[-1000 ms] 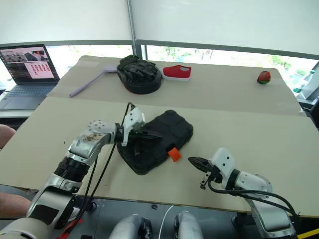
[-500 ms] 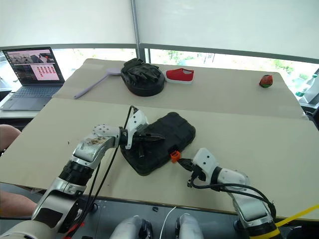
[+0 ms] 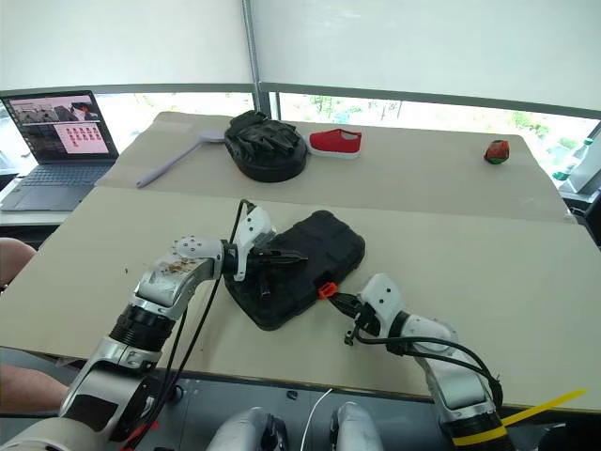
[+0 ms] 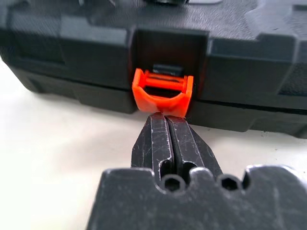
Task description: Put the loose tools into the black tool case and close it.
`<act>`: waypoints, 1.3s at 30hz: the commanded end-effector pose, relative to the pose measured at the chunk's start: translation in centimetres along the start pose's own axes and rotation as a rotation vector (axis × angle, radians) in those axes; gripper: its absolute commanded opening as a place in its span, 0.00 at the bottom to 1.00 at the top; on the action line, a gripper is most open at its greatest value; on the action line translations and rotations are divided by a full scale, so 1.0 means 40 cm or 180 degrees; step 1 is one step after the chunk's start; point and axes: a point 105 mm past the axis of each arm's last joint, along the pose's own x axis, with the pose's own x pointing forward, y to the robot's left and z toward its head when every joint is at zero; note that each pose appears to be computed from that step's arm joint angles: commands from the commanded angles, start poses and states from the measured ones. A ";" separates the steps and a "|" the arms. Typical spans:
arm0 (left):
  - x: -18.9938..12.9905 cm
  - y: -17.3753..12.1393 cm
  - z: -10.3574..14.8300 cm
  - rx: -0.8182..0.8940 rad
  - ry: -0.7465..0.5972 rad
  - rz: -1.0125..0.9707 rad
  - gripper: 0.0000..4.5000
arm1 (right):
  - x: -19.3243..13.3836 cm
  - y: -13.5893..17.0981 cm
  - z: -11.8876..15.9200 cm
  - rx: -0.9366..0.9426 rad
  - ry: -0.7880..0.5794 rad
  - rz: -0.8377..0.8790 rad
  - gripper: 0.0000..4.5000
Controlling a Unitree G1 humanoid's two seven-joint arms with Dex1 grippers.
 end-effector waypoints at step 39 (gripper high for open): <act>-0.518 0.024 -0.211 0.0620 0.0254 0.1814 1.00 | -0.253 -0.115 0.014 -0.1048 0.0112 0.0113 0.62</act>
